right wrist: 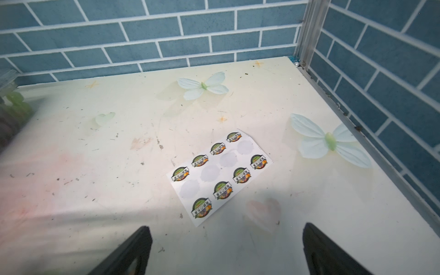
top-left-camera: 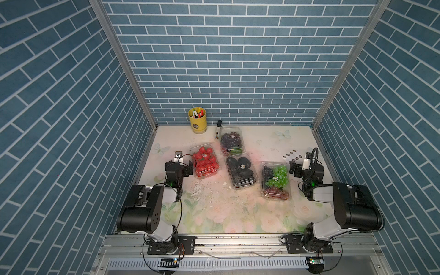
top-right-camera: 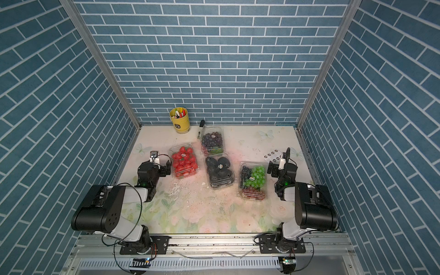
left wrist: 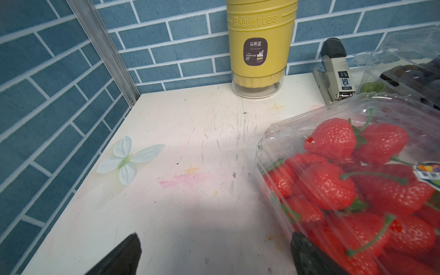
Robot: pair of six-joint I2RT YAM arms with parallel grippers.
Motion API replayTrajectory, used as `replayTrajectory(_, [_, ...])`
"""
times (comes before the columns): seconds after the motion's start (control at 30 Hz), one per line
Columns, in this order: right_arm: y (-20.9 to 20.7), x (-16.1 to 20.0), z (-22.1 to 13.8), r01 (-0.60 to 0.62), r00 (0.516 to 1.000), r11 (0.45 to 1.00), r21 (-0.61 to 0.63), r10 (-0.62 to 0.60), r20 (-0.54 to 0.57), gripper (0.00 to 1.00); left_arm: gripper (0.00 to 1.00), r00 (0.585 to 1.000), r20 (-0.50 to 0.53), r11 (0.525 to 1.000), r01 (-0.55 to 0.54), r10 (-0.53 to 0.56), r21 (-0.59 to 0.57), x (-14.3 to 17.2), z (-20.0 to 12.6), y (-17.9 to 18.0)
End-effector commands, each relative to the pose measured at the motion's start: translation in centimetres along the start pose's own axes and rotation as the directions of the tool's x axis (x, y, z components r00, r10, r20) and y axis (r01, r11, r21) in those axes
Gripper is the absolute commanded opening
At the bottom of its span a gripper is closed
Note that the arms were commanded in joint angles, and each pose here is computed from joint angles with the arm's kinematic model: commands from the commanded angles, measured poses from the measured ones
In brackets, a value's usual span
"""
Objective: Label fruit boxes
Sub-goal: Reset both arms
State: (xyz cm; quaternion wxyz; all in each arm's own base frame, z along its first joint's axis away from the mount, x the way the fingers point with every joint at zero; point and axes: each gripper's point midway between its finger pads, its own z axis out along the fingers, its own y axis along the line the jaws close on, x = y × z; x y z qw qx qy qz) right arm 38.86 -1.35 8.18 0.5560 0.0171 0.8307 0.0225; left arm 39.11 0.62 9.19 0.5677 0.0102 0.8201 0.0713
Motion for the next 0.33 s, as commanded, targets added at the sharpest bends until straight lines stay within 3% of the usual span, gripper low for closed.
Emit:
replayTrajectory(0.0, [0.71,-0.75,0.31,0.047,0.999,0.998,-0.04,-0.046,0.011,0.99,1.0,1.0,0.005,1.0,-0.006,0.006,0.003,-0.4,0.22,0.08])
replayTrajectory(0.3, [0.69,-0.73,0.3,0.046,0.999,0.998,-0.04,-0.046,0.011,0.99,1.0,1.0,0.003,1.0,-0.006,0.006,0.003,-0.34,0.22,0.07])
